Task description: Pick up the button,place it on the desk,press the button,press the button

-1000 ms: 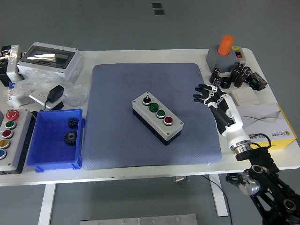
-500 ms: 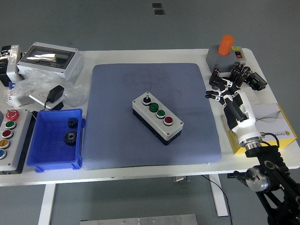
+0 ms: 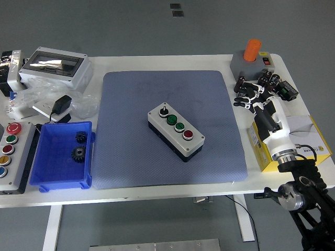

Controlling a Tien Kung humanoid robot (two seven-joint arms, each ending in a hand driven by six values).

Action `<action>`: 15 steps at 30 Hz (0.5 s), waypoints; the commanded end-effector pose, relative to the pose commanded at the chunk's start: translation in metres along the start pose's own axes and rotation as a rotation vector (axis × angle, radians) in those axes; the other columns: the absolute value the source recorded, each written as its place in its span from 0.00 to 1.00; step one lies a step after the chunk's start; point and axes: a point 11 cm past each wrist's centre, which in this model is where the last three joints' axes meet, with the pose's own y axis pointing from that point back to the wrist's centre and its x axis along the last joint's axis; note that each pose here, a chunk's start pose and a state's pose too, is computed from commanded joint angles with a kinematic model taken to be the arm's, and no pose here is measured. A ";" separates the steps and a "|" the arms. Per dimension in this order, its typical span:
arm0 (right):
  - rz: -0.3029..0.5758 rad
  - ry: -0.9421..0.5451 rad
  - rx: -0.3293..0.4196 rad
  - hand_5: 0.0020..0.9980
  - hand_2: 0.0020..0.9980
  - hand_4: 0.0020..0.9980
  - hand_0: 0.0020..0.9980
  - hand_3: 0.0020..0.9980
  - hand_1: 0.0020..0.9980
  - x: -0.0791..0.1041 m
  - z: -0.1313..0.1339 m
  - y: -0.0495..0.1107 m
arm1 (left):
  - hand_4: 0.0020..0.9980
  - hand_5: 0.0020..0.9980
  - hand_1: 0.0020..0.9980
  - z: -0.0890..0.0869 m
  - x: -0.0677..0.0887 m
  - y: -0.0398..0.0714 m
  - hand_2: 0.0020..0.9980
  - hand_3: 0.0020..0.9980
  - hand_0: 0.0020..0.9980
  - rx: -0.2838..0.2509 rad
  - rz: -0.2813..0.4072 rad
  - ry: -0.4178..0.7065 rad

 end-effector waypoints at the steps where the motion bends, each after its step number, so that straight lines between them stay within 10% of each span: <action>1: 0.000 0.001 0.000 0.42 0.59 0.69 0.51 0.64 0.49 0.000 0.000 0.000 | 0.70 0.30 0.71 0.000 0.000 0.000 0.62 0.65 0.71 0.001 0.001 -0.001; 15: -0.042 0.020 -0.007 0.42 0.59 0.69 0.51 0.64 0.49 -0.011 0.000 -0.006 | 0.70 0.30 0.71 -0.011 0.009 0.000 0.62 0.65 0.71 0.005 0.020 0.017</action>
